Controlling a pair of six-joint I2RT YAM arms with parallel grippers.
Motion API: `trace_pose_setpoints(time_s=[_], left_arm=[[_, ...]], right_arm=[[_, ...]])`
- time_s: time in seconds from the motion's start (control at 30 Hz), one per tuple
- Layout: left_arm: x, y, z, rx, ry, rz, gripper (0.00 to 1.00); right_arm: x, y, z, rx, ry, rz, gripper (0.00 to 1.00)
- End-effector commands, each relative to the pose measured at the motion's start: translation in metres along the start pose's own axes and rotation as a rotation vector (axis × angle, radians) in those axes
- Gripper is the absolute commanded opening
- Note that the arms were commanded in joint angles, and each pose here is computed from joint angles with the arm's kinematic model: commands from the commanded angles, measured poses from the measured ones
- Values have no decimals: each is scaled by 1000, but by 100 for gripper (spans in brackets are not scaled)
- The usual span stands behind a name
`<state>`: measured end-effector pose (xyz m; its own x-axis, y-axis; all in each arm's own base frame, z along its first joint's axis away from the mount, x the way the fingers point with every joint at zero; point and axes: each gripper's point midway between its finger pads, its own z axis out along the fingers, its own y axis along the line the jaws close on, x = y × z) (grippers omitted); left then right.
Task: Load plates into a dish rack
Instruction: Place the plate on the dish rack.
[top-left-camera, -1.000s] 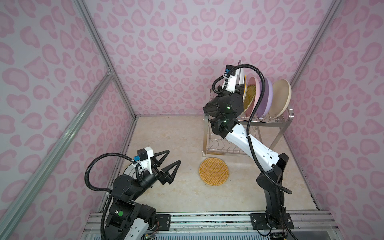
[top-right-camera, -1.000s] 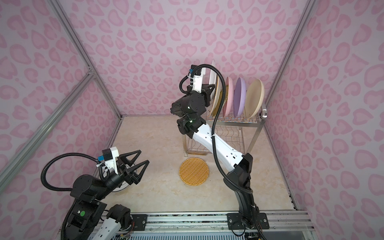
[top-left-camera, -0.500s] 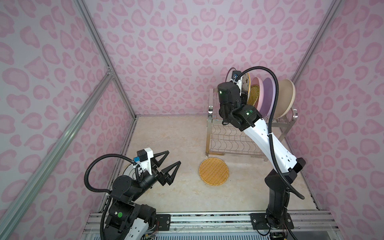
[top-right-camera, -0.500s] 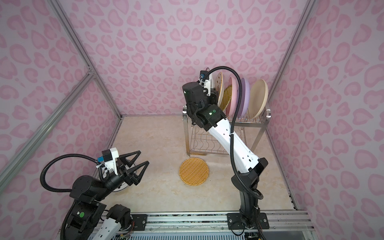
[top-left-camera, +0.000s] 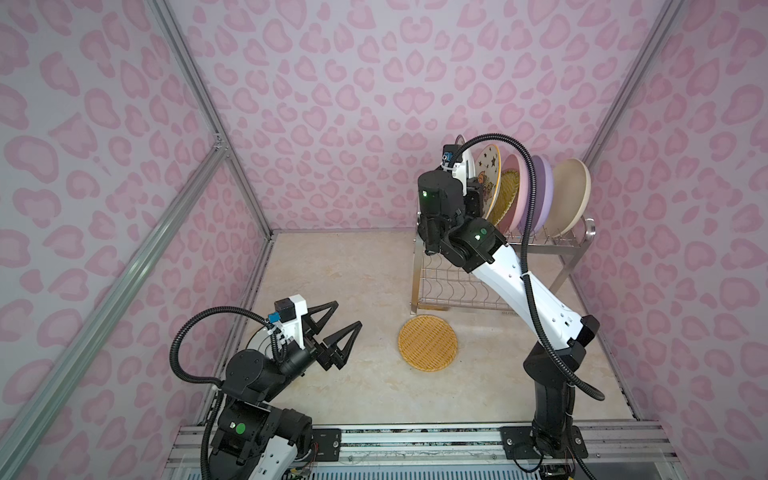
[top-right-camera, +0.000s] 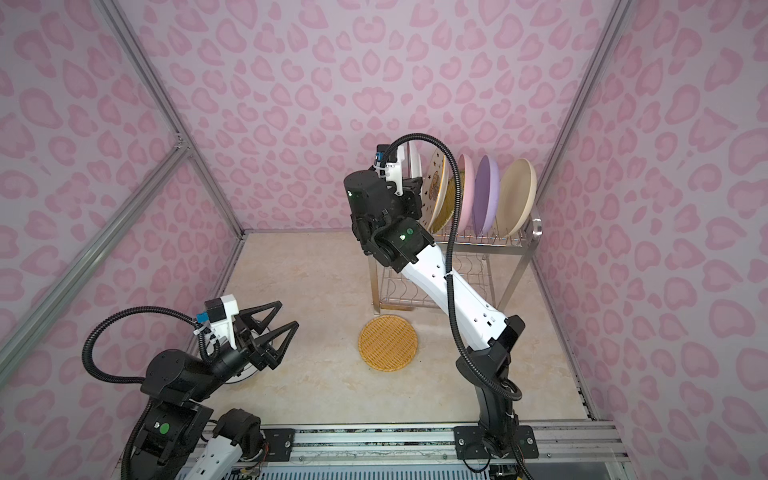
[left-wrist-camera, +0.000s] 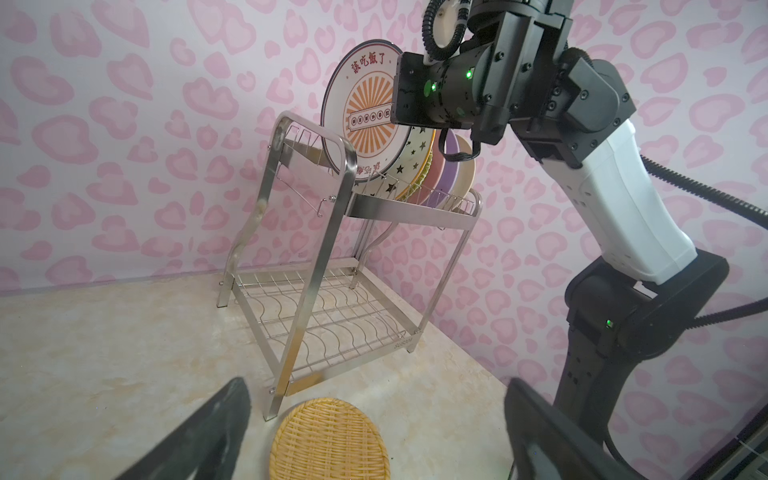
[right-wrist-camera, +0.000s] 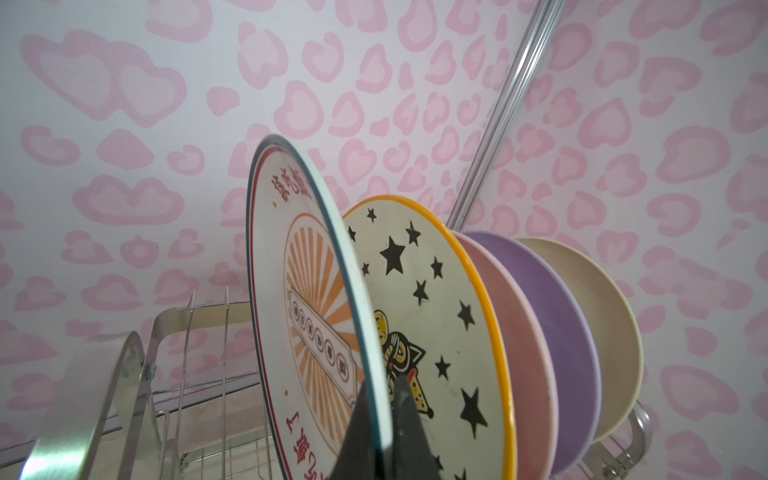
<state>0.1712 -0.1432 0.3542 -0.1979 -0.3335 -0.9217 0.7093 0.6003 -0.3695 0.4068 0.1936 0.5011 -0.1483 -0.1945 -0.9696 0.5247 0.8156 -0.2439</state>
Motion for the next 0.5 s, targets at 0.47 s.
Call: trace_pose_setpoints(time_s=[0.47], left_arm=[[-5,-3,-2,7,-17,16,97]], right_arm=[[12,-18,16,6,49,62,0]])
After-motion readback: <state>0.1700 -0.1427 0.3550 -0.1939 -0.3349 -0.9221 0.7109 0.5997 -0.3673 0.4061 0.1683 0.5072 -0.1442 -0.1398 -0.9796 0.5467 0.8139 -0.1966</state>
